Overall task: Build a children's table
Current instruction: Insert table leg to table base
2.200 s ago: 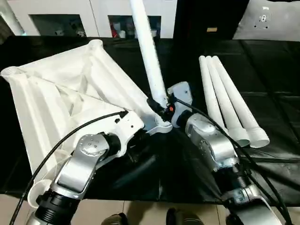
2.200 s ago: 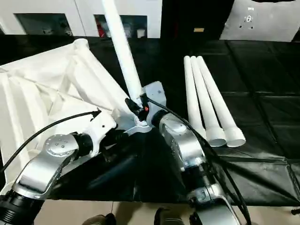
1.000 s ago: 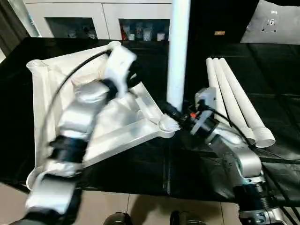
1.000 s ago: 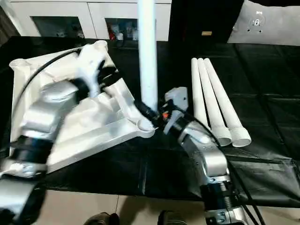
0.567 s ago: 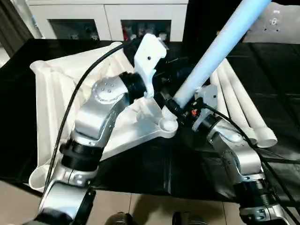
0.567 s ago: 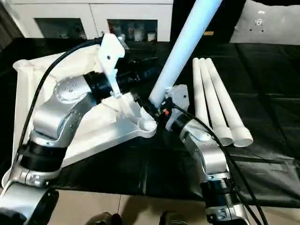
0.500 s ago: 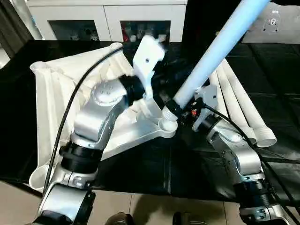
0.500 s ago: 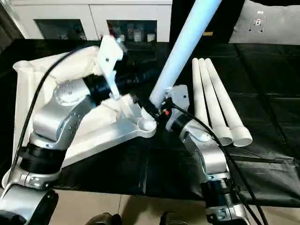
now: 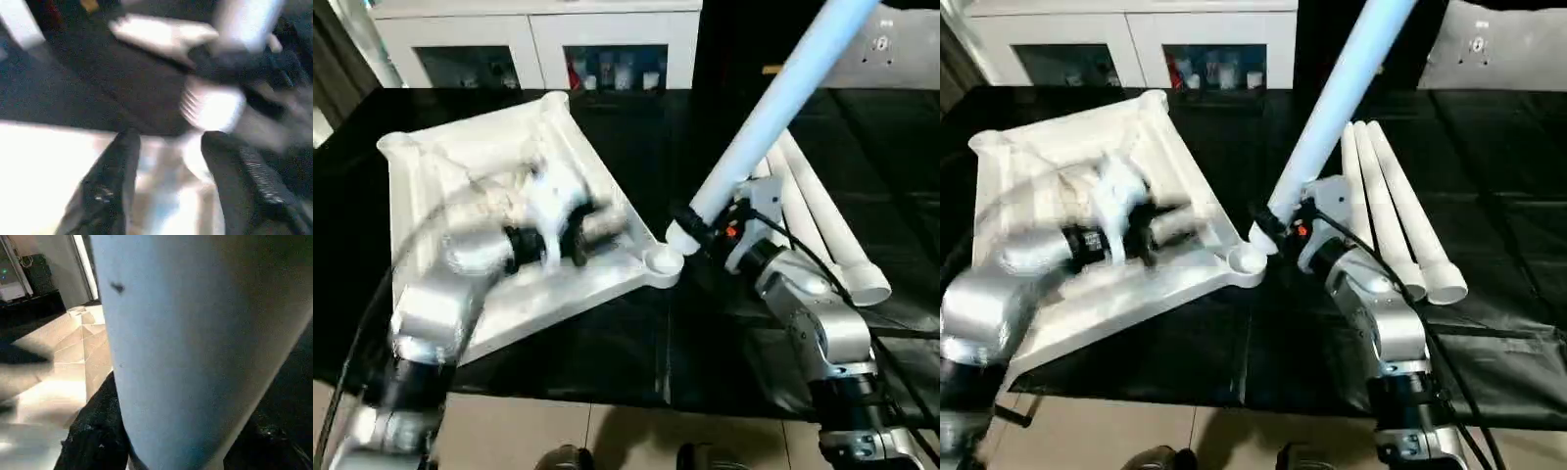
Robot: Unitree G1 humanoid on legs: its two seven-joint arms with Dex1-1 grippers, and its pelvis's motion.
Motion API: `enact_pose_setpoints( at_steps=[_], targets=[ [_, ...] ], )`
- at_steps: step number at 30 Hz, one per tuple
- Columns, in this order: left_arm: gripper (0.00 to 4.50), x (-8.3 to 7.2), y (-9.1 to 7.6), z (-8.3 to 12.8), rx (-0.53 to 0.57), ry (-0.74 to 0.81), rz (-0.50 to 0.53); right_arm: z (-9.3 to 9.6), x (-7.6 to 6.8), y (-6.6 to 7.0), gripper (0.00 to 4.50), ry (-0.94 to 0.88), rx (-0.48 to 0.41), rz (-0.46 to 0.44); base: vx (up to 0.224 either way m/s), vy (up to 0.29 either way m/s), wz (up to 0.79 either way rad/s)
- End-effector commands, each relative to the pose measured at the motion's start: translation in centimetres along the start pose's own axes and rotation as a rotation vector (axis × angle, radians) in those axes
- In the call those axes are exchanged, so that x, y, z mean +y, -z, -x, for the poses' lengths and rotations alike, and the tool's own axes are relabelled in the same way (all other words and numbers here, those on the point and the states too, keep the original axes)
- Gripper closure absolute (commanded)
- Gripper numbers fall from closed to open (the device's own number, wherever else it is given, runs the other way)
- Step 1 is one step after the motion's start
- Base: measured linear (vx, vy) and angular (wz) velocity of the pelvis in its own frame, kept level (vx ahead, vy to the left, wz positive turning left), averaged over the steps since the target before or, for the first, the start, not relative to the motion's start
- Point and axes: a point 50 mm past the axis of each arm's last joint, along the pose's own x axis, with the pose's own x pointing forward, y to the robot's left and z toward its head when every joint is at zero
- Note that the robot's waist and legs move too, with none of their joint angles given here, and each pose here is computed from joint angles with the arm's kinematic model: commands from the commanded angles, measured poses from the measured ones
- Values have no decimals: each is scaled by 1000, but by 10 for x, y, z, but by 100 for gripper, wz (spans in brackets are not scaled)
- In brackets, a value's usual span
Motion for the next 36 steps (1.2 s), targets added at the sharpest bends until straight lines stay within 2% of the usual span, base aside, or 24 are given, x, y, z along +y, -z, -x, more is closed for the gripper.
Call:
enact_pose_setpoints(
  at_steps=[1,3,5,7,8,9,12,13,15,18,21,26,27,36],
  targets=[
    [177,-5,4,-3,29,3,2,-1,6,-3,259,-16,-6,3,0,0,0],
    [159,-11,14,-7,45,3,6,-1,7,-2,259,-10,13,-13,0,0,0],
    [159,-11,17,-8,56,1,0,-1,8,-2,259,-15,13,-14,0,0,0],
    [159,-10,30,-8,114,-18,-7,0,10,-2,259,-37,18,-12,0,0,0],
    [181,-10,32,-8,127,-22,-1,0,11,-1,259,-37,19,-11,0,0,0],
    [190,-6,39,-8,159,-63,-42,1,12,0,259,-44,26,-4,0,0,0],
    [211,-6,46,-7,191,-59,-58,1,14,1,259,-48,33,-6,0,0,0],
    [211,-7,46,-7,191,-56,-50,1,15,1,259,-48,34,-6,0,0,0],
    [241,-10,49,-7,192,-35,-3,2,14,2,259,-46,39,-8,0,0,0],
    [248,-10,52,-6,203,-38,-13,2,14,3,259,-45,43,-8,0,0,0],
    [281,-9,53,-6,208,-43,-14,2,14,3,259,-45,45,-7,0,0,0],
    [294,-8,57,-7,215,-48,-28,3,15,5,259,-45,52,0,0,0,0],
    [320,-8,58,-7,214,-48,-31,3,15,5,259,-45,53,0,0,0,0],
    [397,-9,66,-9,241,-32,-56,4,16,7,259,-51,65,6,0,0,0]
  ],
)
